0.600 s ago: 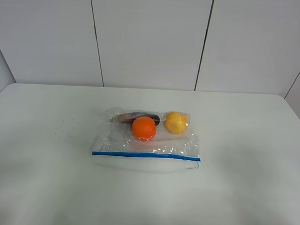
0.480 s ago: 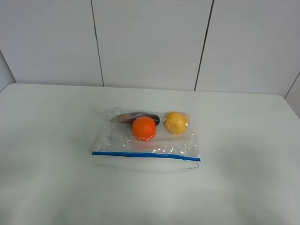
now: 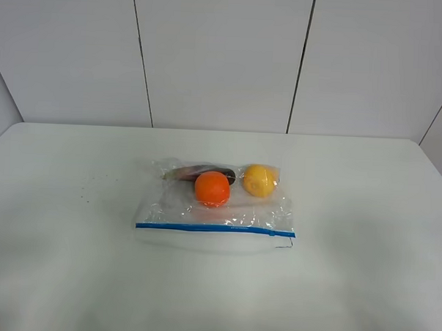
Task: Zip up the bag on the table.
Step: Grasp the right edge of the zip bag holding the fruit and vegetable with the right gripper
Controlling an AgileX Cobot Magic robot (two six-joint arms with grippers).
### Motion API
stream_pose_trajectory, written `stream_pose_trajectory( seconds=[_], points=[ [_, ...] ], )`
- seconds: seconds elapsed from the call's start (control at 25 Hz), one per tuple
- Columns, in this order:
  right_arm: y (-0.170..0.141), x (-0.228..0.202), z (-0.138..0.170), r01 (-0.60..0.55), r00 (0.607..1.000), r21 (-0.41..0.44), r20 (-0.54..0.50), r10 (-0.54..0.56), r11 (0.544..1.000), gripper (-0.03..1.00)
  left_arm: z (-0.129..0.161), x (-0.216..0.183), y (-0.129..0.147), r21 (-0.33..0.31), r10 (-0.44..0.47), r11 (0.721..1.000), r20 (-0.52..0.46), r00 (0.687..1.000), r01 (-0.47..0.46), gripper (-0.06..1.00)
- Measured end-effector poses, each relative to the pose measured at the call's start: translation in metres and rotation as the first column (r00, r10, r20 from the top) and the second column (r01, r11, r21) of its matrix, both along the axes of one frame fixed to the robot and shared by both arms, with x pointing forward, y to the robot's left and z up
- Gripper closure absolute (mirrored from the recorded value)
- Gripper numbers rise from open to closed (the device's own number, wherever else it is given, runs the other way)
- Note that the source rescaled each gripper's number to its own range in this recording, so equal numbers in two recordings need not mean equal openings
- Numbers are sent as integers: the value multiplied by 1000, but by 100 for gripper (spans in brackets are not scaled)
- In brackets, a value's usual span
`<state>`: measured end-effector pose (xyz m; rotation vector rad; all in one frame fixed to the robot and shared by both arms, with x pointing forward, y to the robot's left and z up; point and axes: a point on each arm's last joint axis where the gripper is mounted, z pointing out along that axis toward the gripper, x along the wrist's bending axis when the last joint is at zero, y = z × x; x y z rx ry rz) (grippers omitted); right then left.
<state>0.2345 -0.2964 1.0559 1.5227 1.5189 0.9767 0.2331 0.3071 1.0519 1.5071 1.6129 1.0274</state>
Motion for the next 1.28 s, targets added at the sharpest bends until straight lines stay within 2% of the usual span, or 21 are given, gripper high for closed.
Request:
stream_pose_trajectory(
  seconds=[0.96, 1.12, 1.28],
  points=[
    [0, 1, 1, 4, 1000, -1, -3, -4, 1000, -3, 0, 0, 0, 0, 0, 1000, 0, 1000, 0, -4],
    [1, 18, 9, 4, 995, 45, -98, 0, 999, -3, 0, 0, 0, 0, 0, 1000, 0, 1000, 0, -4],
    [10, 56, 7, -45, 958, 157, -275, 87, 987, -3, 0, 0, 0, 0, 0, 1000, 0, 1000, 0, -4]
  ],
)
